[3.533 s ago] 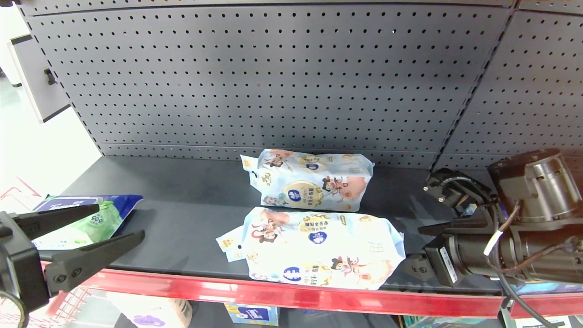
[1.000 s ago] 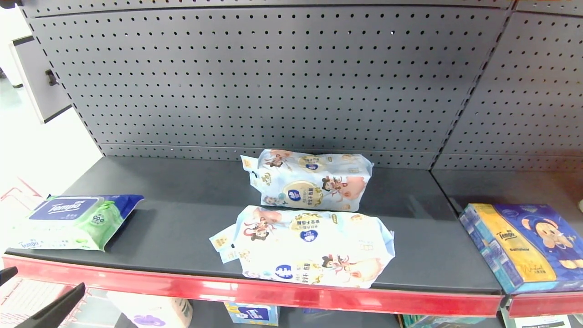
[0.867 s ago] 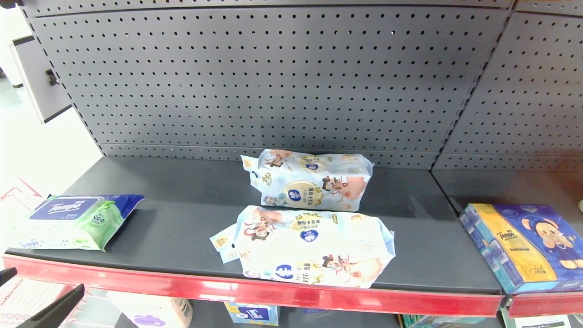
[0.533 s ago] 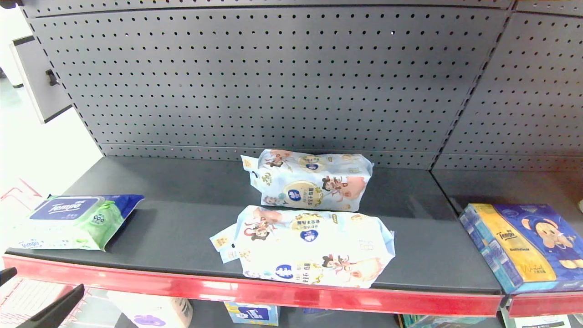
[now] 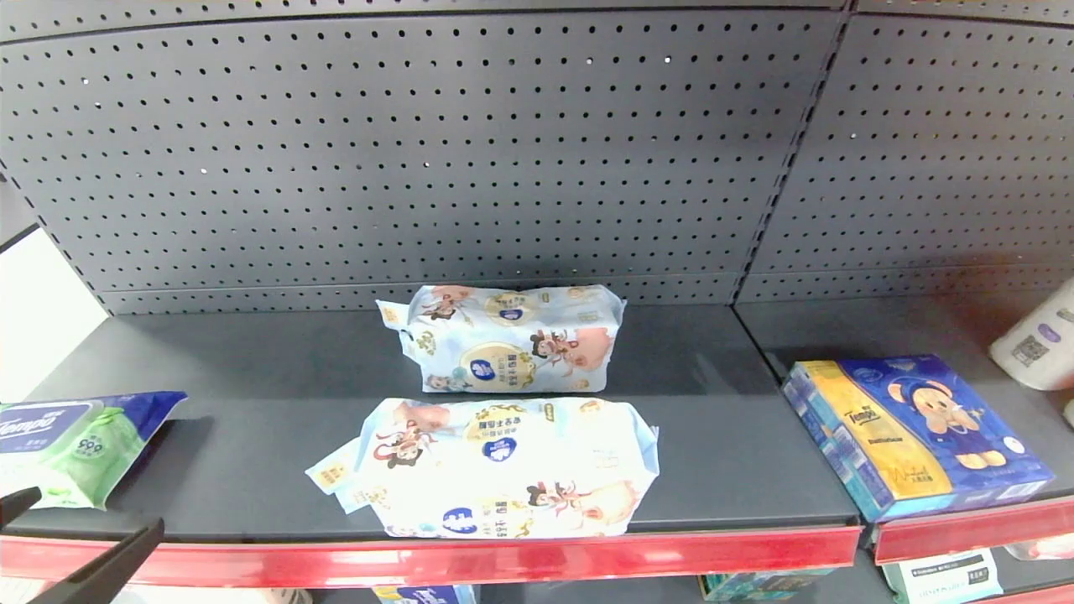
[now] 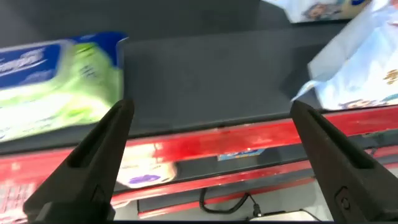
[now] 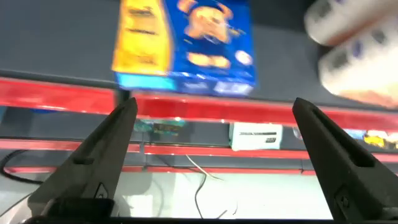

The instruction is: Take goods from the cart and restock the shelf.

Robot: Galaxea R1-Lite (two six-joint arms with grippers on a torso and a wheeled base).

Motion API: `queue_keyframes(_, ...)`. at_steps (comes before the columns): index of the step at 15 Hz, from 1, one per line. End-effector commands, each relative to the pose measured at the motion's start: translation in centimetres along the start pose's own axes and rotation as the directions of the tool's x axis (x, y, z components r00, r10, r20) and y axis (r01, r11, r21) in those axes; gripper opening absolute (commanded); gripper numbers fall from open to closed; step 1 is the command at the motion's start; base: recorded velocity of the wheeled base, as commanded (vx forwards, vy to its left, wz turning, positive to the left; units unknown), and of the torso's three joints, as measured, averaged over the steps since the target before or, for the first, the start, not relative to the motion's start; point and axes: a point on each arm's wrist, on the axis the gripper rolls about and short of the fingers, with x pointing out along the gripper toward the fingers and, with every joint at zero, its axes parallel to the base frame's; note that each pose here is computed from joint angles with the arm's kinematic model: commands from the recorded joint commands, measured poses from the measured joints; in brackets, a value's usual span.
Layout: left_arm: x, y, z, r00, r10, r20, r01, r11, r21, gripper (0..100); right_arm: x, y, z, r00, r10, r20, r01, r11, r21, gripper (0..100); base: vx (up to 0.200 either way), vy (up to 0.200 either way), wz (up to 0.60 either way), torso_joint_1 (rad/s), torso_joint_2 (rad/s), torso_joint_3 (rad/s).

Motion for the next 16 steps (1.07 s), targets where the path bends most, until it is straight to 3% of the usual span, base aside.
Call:
queue_keyframes(1, 0.0, 0.0, 0.1, 1.000, 0.001, 0.003, -0.001, 1.000, 0.000, 100, 0.1, 0.1, -0.3, 1.000, 0.002, -0.010, -0.002, 1.000, -0.004, 100, 0.000, 0.000, 0.00, 0.000, 0.00, 0.000)
queue_keyframes(3, -0.1, 0.0, 0.3, 1.000, 0.000, 0.014, 0.000, 1.000, 0.000, 100, 0.1, 0.2, -0.8, 1.000, -0.002, -0.013, 0.002, 1.000, -0.003, 100, 0.000, 0.000, 0.00, 0.000, 0.00, 0.000)
queue_keyframes(5, -0.9, 0.1, 0.4, 0.998, 0.000, 0.059, 0.000, 1.000, 0.003, 100, 0.1, 0.5, -2.4, 0.999, -0.029, 0.041, 0.028, 1.000, 0.007, 100, 0.000, 0.000, 0.00, 0.000, 0.00, 0.000)
queue_keyframes(9, -2.5, 0.3, 0.2, 0.990, 0.002, 0.138, -0.008, 0.999, 0.048, 100, -0.7, 1.1, -6.1, 0.993, -0.053, 0.107, 0.055, 0.998, -0.015, 100, 0.000, 0.000, 0.00, 0.000, 0.00, 0.000)
queue_keyframes(11, -3.1, 0.3, -0.2, 0.987, 0.001, 0.162, -0.009, 0.999, 0.045, 100, -1.1, 1.0, -5.9, 0.987, -0.102, 0.122, 0.108, 0.993, -0.044, 100, 0.000, 0.000, 0.00, 0.000, 0.00, 0.000)
queue_keyframes(13, -3.7, 0.4, -1.3, 0.993, 0.000, 0.122, -0.006, 0.999, 0.048, 100, -0.8, 0.3, -2.8, 0.988, -0.101, 0.119, 0.108, 0.993, -0.055, 100, 0.000, 0.000, 0.00, 0.000, 0.00, 0.000)
queue_keyframes(16, -3.2, 0.4, -2.4, 0.998, -0.016, 0.058, 0.013, 0.999, 0.047, 100, 1.7, 0.3, -0.4, 0.983, -0.064, 0.172, 0.065, 0.998, 0.002, 100, 0.000, 0.000, 0.00, 0.000, 0.00, 0.000)
